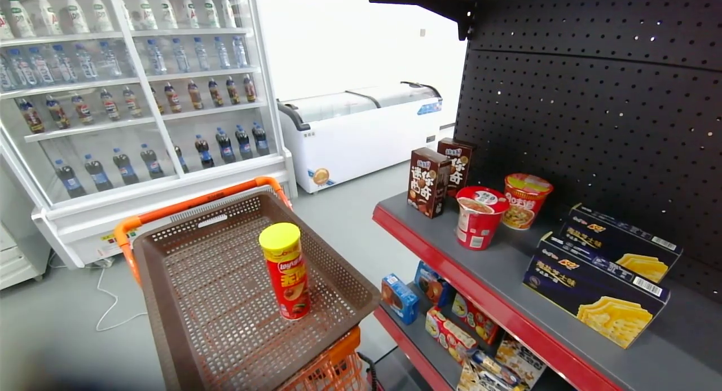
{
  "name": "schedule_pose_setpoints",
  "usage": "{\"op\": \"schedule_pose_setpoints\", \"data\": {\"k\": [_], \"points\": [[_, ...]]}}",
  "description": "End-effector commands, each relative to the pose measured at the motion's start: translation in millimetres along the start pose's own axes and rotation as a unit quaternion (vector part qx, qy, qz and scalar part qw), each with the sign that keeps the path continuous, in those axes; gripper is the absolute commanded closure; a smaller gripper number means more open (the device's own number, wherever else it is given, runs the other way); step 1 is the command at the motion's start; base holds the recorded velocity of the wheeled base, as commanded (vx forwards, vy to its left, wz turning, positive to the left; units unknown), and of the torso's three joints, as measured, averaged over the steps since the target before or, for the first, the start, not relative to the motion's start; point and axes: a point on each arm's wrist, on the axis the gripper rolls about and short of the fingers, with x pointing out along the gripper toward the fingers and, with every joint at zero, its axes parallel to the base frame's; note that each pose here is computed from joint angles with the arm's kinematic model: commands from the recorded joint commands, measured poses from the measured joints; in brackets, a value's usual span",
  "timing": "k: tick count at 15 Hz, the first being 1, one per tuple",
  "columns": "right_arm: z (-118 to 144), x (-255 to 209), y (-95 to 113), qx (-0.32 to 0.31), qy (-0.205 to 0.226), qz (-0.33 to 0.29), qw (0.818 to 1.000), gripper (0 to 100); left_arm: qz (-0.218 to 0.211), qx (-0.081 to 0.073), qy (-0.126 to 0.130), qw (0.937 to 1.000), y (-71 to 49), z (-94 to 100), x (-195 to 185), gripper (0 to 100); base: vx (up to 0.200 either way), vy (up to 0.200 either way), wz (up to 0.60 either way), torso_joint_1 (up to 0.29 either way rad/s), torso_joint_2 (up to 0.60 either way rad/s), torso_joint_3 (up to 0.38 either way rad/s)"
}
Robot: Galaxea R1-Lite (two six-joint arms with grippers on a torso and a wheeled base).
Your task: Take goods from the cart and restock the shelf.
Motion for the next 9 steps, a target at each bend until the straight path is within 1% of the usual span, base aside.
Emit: {"op": "schedule_pose_setpoints", "data": {"k": [1,2,4,5,6,7,8,9], "points": [[0.0,0.0,0.0,0.000,0.000,0.000,1.000,0,-0.023,-0.015,0.126,0.9916,4.6,36.7,80.2,0,0.000,0.000,0.00,0.000,0.00,0.000],[0.0,0.0,0.0,0.000,0.000,0.000,1.000,0,-0.030,-0.012,0.139,0.9897,4.0,42.2,95.1,0,0.000,0.000,0.00,0.000,0.00,0.000],[0.0,0.0,0.0,0.000,0.000,0.000,1.000,0,-0.038,0.009,0.187,0.9815,5.5,39.9,129.6,0,0.000,0.000,0.00,0.000,0.00,0.000],[0.0,0.0,0.0,0.000,0.000,0.000,1.000,0,-0.042,0.017,0.193,0.9802,5.9,36.0,149.0,0,0.000,0.000,0.00,0.000,0.00,0.000],[0.0,0.0,0.0,0.000,0.000,0.000,1.000,0,-0.043,0.020,0.192,0.9802,6.2,34.4,156.6,0,0.000,0.000,0.00,0.000,0.00,0.000],[0.0,0.0,0.0,0.000,0.000,0.000,1.000,0,-0.046,0.020,0.200,0.9785,5.7,28.9,169.0,0,0.000,0.000,0.00,0.000,0.00,0.000],[0.0,0.0,0.0,0.000,0.000,0.000,1.000,0,-0.056,0.027,0.217,0.9742,2.6,19.5,184.0,0,0.000,0.000,0.00,0.000,0.00,0.000],[0.0,0.0,0.0,0.000,0.000,0.000,1.000,0,-0.065,0.031,0.212,0.9747,-1.6,12.2,199.5,0,0.000,0.000,0.00,0.000,0.00,0.000]]}}
